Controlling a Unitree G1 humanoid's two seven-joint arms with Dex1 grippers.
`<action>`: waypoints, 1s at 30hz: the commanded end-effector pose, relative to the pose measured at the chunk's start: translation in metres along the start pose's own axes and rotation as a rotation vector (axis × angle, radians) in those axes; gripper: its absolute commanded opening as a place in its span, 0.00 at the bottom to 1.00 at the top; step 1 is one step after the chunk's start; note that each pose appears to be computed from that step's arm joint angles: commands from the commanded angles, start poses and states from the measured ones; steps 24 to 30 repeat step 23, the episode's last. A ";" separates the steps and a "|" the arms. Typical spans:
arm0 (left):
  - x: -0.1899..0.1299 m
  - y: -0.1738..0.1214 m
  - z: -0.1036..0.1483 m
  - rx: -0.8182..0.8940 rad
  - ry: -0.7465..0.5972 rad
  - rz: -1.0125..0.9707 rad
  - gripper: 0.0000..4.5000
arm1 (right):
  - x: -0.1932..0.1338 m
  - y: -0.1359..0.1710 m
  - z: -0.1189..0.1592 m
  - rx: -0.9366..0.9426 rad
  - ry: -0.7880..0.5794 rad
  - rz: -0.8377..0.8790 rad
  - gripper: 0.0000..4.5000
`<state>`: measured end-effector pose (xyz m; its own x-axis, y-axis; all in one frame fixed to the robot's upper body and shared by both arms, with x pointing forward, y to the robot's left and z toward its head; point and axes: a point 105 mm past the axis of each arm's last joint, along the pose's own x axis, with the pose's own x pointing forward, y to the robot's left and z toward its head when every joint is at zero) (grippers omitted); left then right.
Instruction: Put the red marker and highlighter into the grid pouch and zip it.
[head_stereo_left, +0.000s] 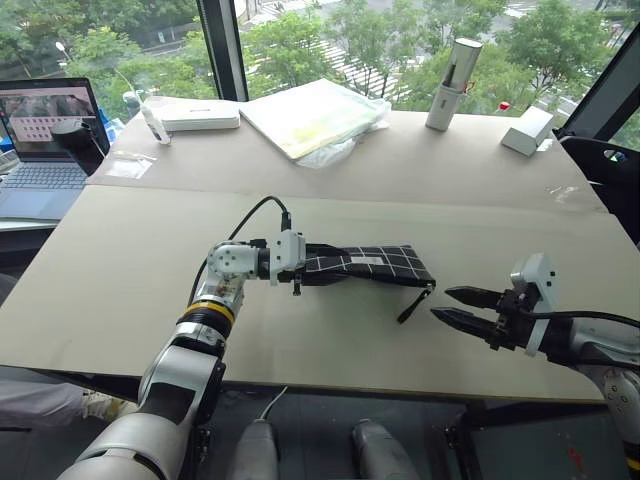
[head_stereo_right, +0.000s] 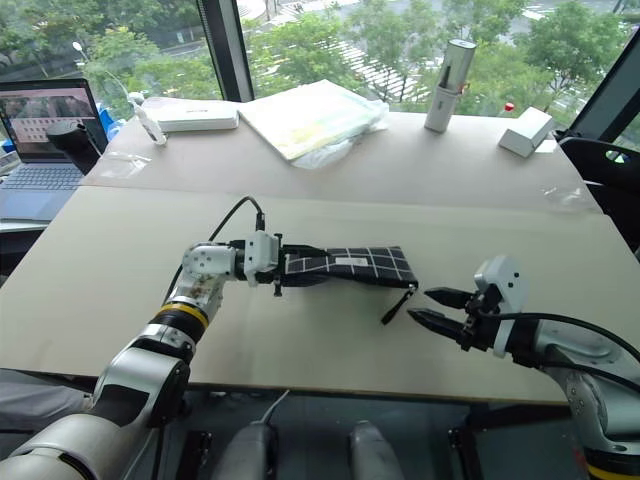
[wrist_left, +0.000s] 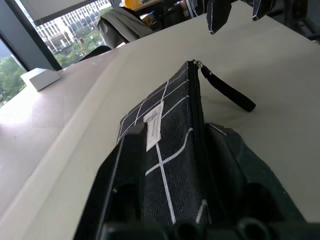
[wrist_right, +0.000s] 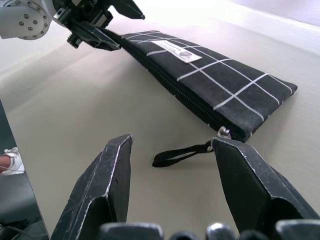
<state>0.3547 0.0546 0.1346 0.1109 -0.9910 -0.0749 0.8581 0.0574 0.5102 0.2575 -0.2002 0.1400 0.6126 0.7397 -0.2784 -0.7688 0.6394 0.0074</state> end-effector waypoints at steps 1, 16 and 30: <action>-0.013 0.008 0.007 -0.028 -0.032 0.071 0.84 | -0.002 -0.004 0.006 -0.043 -0.002 -0.016 0.63; -0.135 -0.004 0.002 -0.525 0.207 0.624 0.90 | -0.009 -0.046 -0.004 -0.042 0.024 -0.085 0.63; -0.172 -0.014 0.005 -0.583 0.210 0.796 0.90 | -0.010 -0.071 -0.013 -0.020 0.011 -0.160 0.63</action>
